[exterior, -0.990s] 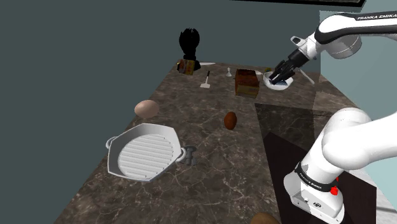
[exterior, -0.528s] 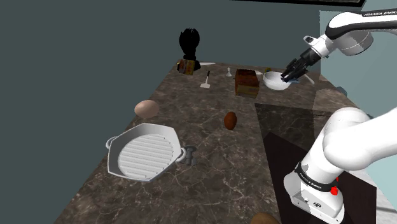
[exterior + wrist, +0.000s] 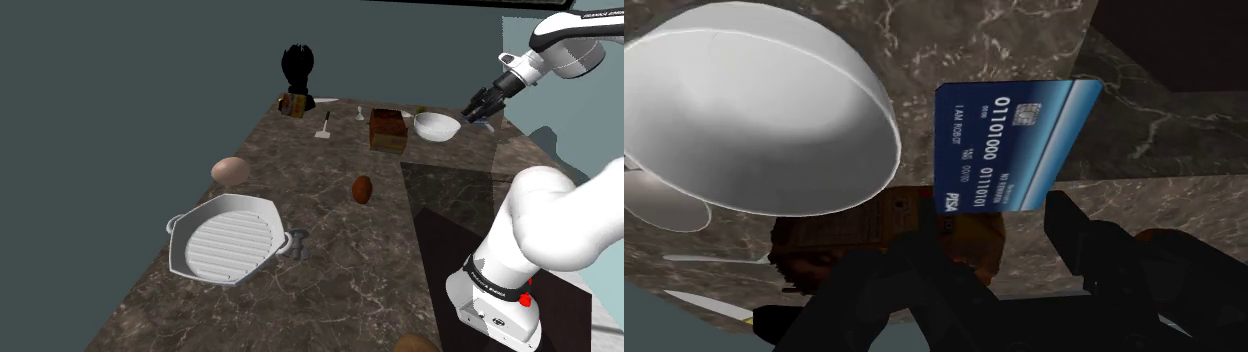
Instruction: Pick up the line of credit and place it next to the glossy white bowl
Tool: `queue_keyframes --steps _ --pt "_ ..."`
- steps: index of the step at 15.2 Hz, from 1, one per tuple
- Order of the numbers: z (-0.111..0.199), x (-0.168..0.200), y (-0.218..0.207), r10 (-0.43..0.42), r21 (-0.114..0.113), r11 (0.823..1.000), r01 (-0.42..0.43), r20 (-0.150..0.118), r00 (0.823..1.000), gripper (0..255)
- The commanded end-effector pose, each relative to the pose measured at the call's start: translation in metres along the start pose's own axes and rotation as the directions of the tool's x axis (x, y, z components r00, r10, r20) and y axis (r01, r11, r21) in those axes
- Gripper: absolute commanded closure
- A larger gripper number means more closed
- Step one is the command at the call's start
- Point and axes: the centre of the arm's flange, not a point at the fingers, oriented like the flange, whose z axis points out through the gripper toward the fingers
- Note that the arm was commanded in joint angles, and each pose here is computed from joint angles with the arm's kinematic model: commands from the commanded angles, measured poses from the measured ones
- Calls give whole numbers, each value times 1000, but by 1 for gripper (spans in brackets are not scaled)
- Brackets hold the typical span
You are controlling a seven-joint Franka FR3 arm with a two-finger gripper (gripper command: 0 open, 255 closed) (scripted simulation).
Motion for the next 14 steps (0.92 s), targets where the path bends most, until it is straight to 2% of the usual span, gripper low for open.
queue_keyframes --steps 1,4,14 --pt "-13 -21 15 -1 0 1000 1 2 1000 255" --pt "-28 -43 34 -1 0 1000 1 2 1000 255" --pt "16 -73 34 -1 0 1000 1 2 1000 255"
